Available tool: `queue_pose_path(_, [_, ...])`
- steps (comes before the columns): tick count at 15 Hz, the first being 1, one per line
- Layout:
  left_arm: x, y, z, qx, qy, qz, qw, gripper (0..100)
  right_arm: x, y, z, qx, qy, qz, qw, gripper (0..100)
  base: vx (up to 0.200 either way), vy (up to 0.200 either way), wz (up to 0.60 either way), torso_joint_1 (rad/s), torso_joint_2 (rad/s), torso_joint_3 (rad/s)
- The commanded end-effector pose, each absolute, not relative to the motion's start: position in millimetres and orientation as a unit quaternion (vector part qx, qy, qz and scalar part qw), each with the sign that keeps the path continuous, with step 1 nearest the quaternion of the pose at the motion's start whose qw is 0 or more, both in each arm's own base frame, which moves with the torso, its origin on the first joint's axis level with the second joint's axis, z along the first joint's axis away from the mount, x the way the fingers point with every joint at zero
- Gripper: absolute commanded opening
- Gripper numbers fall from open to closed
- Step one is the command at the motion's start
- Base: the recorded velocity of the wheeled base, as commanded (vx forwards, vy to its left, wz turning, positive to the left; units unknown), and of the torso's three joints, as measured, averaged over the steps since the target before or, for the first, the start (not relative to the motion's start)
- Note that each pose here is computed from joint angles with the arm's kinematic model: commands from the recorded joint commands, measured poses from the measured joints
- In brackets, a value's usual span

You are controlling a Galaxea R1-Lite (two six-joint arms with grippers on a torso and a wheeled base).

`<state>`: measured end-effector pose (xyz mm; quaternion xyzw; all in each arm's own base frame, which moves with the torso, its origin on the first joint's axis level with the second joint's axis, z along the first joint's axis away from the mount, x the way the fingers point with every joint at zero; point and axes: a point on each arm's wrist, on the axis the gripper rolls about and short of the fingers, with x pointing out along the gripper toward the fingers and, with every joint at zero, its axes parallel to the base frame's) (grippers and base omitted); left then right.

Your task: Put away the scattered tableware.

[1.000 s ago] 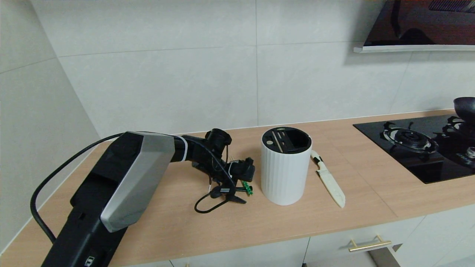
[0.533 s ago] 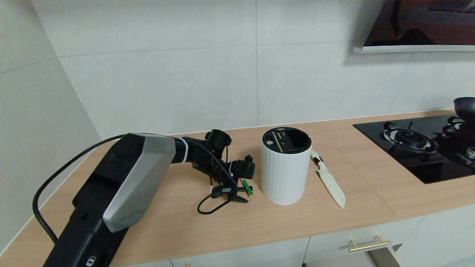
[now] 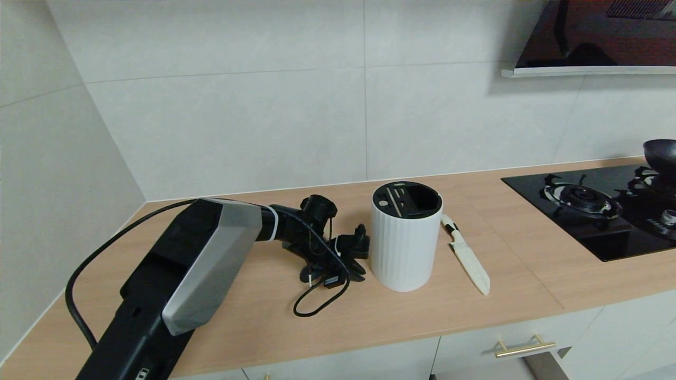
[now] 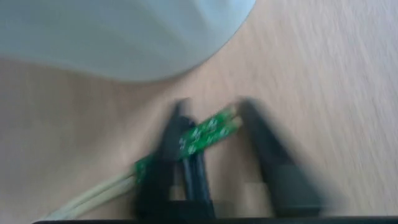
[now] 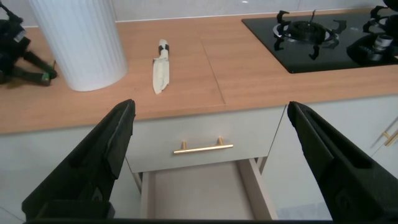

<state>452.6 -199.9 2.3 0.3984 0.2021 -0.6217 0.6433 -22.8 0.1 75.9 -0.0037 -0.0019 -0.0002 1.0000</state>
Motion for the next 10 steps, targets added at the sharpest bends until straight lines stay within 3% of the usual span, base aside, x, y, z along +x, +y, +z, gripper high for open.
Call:
queue_pose_path(1, [452.3, -199.7, -9.2, 0.393, 0.211, -0.627, 0.639, 0, -22.7, 0.1, 76.0, -0.004, -0.002, 0.0, 1.0, 100, 0.0, 0.0, 0.0, 0.0, 0.0, 0.0])
queue_pose_path(4, [452.1, -200.2, -3.4, 0.392, 0.191, -0.637, 0.636, 0, -22.7, 0.1, 76.0, -0.004, -0.002, 0.0, 1.0, 100, 0.0, 0.0, 0.0, 0.0, 0.0, 0.0])
queue_pose_path(6, [450.0, -202.1, 17.5, 0.416, 0.15, -0.643, 0.625, 0, -22.7, 0.1, 76.0, -0.004, -0.002, 0.0, 1.0, 100, 0.0, 0.0, 0.0, 0.0, 0.0, 0.0])
queue_pose_path(8, [445.4, -208.2, 42.1, 0.416, 0.115, -0.649, 0.626, 0, -22.7, 0.1, 76.0, -0.004, -0.002, 0.0, 1.0, 100, 0.0, 0.0, 0.0, 0.0, 0.0, 0.0])
queue_pose_path(10, [439.6, -209.6, 77.8, 0.422, 0.07, -0.649, 0.629, 0, -22.7, 0.1, 76.0, -0.004, -0.002, 0.0, 1.0, 100, 0.0, 0.0, 0.0, 0.0, 0.0, 0.0])
